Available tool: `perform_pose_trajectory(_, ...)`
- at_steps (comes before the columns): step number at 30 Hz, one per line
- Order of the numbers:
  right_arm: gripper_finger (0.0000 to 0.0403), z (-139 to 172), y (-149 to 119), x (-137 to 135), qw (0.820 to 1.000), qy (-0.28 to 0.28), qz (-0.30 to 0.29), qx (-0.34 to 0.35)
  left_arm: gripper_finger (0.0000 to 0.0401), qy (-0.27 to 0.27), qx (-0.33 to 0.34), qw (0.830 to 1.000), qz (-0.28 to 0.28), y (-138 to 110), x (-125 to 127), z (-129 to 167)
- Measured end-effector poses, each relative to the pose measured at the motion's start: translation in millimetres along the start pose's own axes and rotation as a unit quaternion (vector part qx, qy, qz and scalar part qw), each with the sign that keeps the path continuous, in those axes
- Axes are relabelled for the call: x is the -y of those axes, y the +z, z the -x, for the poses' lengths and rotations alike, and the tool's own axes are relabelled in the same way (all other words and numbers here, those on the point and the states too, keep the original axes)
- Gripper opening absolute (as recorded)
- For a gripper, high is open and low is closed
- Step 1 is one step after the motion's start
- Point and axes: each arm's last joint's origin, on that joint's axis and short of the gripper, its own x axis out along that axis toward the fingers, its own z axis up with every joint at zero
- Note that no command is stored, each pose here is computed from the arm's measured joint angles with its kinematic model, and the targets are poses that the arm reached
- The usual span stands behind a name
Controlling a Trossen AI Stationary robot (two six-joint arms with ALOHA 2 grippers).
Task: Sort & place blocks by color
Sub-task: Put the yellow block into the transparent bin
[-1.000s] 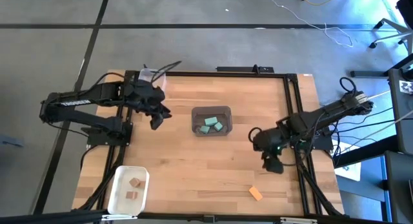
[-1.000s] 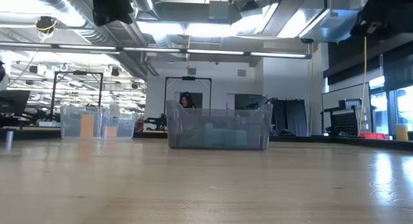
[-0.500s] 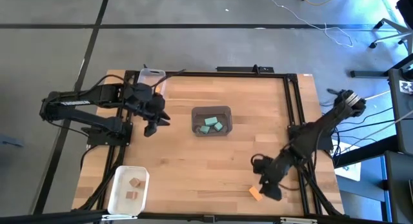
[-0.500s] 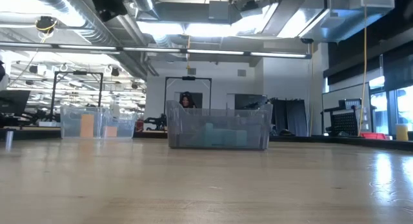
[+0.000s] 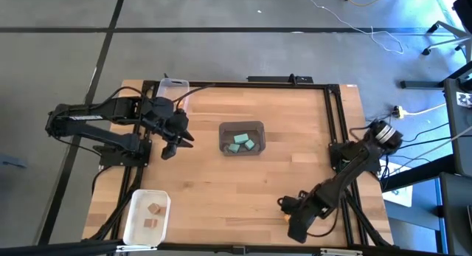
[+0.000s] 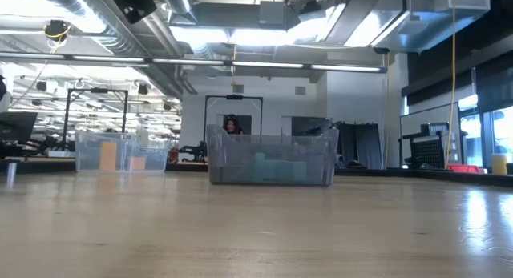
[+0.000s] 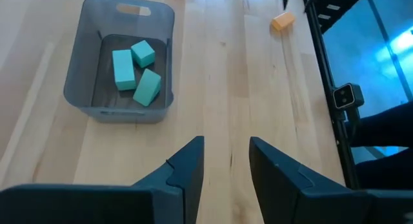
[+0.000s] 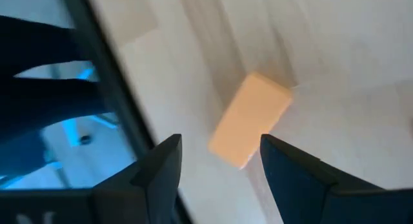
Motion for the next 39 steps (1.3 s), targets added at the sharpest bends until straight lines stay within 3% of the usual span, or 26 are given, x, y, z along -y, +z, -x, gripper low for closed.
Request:
perform_pose_trajectory(6,0.0211,-17.5,4.0,-5.3,0.998,-0.059,-0.035,-0.016,0.0115,0.0,0.0,1.0,0.0,0.0,0.0,0.1)
perform_pose_trajectory(12,0.0211,-15.1,8.5,-5.1,0.985,-0.138,-0.094,-0.035,0.0115,0.0,0.0,1.0,0.0,0.0,0.0,0.0)
perform_pose_trajectory(17,0.0211,-14.4,17.9,-9.6,0.978,-0.106,-0.172,-0.048,0.0115,0.0,0.0,1.0,0.0,0.0,0.0,0.0)
perform_pose_trajectory(22,0.0211,-15.8,20.0,-13.1,0.974,-0.088,-0.204,-0.037,0.0115,0.0,0.0,1.0,0.0,0.0,0.0,0.0)
perform_pose_trajectory(39,0.0211,-44.4,14.7,-8.5,0.967,-0.122,-0.208,-0.08,0.0115,-0.001,0.0,1.0,0.0,0.0,0.1,0.0)
